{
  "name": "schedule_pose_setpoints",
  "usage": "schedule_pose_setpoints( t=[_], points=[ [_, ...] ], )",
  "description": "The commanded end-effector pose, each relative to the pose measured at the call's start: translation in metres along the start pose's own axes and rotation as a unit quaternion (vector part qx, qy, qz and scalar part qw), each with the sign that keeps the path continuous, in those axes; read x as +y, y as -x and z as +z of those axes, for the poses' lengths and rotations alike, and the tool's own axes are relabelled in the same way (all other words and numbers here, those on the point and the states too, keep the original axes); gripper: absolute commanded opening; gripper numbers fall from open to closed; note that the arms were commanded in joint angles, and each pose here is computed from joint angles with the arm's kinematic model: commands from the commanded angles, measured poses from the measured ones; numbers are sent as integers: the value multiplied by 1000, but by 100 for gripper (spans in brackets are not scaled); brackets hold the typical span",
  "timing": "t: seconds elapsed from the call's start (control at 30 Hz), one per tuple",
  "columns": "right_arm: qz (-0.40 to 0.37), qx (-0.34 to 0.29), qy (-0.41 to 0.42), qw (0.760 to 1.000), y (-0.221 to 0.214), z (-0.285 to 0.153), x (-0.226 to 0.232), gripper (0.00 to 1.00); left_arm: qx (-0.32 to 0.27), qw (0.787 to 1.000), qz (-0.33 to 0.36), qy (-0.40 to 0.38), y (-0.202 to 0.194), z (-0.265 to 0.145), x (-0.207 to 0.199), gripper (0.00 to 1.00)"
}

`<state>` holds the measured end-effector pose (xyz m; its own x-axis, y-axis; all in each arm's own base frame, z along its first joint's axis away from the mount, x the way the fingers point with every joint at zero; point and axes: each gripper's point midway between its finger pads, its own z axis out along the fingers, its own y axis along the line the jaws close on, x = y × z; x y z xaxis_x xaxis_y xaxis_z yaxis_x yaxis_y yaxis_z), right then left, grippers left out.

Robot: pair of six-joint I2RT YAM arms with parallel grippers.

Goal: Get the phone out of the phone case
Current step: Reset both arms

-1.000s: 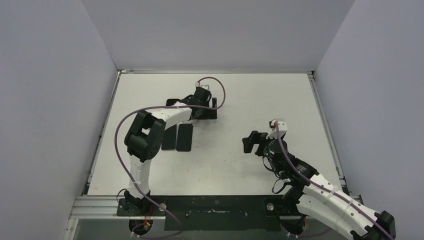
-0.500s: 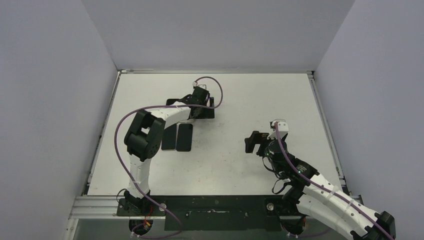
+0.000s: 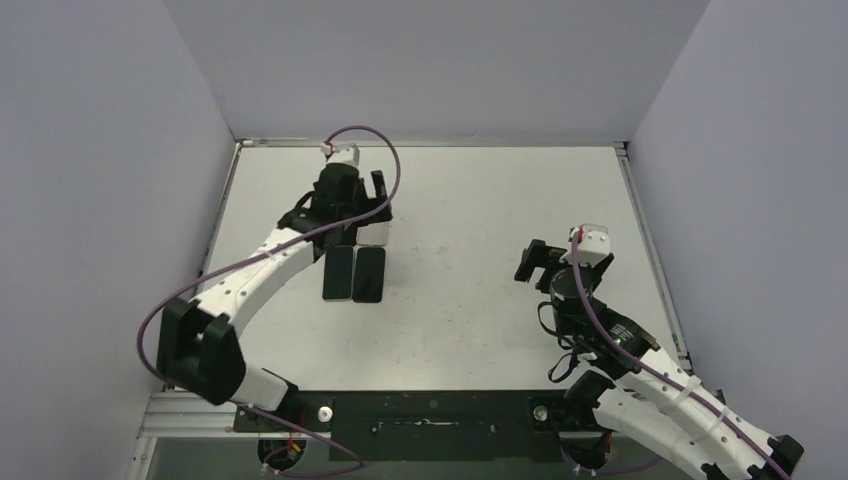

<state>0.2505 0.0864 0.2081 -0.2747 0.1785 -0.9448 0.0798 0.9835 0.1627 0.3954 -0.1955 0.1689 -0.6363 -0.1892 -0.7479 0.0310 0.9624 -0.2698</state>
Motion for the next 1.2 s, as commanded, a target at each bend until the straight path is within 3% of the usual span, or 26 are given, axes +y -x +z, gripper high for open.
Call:
schedule_pose_setpoints(
  t=[0.0, 0.13, 0.33, 0.47, 0.77, 1.17],
  points=[
    [-15, -67, -72, 995, 41, -10, -31, 100, -76, 997, -23, 25, 29, -62, 34, 95],
    [24, -118, -123, 985, 62, -22, -55, 100, -126, 989, -13, 71, 36, -112, 69, 97],
    [-10, -116, -184, 976, 75, -38, -82, 100, -223, 966, -27, 132, 33, -181, 120, 97],
    [-22, -120, -174, 977, 77, -41, -84, 100, -288, 945, -38, 150, 12, -207, 151, 97],
    [-6, -122, -159, 980, 63, -42, -87, 100, -348, 919, -55, 179, -12, -231, 185, 97],
    [-9, -104, -164, 981, 52, -35, -84, 100, -336, 922, -58, 182, -16, -222, 185, 97]
  ],
)
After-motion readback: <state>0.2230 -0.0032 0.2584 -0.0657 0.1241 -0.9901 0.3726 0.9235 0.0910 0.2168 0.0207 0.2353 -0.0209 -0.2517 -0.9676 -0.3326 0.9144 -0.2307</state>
